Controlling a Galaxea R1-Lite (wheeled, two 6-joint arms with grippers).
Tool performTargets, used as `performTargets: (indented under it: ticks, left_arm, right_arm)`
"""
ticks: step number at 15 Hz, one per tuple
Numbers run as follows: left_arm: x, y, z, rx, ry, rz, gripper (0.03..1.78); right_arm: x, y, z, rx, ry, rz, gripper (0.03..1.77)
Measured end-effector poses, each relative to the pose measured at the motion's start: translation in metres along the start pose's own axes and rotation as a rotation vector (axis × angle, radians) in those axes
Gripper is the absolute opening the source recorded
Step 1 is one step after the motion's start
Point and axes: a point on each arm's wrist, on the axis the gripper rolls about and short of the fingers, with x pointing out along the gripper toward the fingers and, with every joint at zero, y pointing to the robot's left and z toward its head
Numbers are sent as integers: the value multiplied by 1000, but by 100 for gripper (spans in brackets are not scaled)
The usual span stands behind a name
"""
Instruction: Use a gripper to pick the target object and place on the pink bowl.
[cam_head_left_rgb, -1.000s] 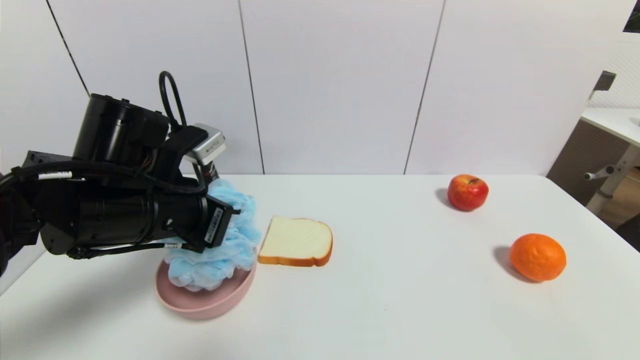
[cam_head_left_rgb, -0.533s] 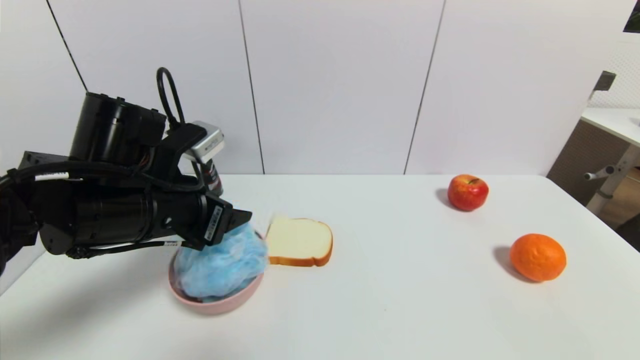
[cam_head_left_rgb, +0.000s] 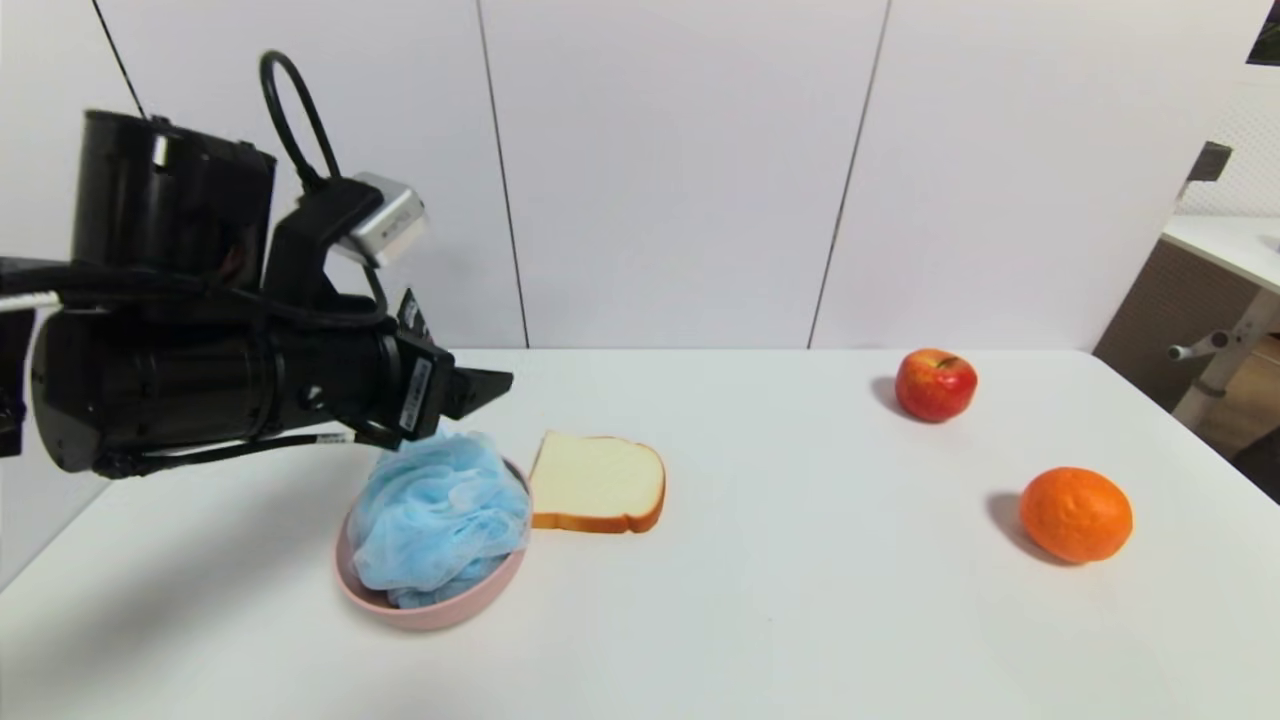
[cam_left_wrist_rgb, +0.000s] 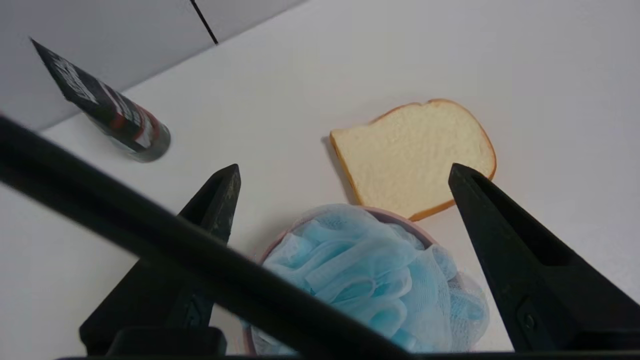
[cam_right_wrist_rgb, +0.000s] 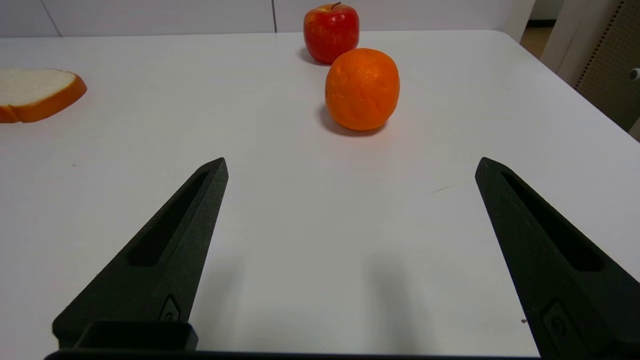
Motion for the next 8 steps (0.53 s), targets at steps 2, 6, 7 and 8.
performTargets:
  ticks: [2, 6, 7, 8]
  left_arm:
    - [-16, 15, 18, -7, -80, 56, 156]
    - [-69, 60, 30, 4, -195, 264, 162]
    - [-85, 67, 23, -3, -203, 308, 163]
    - [-98, 70, 12, -13, -196, 342, 164]
  right_arm:
    - [0, 0, 0, 0, 0, 0, 171]
    - [0, 0, 0, 0, 0, 0, 171]
    - [0, 0, 0, 0, 0, 0, 171]
    - [0, 0, 0, 0, 0, 0, 171]
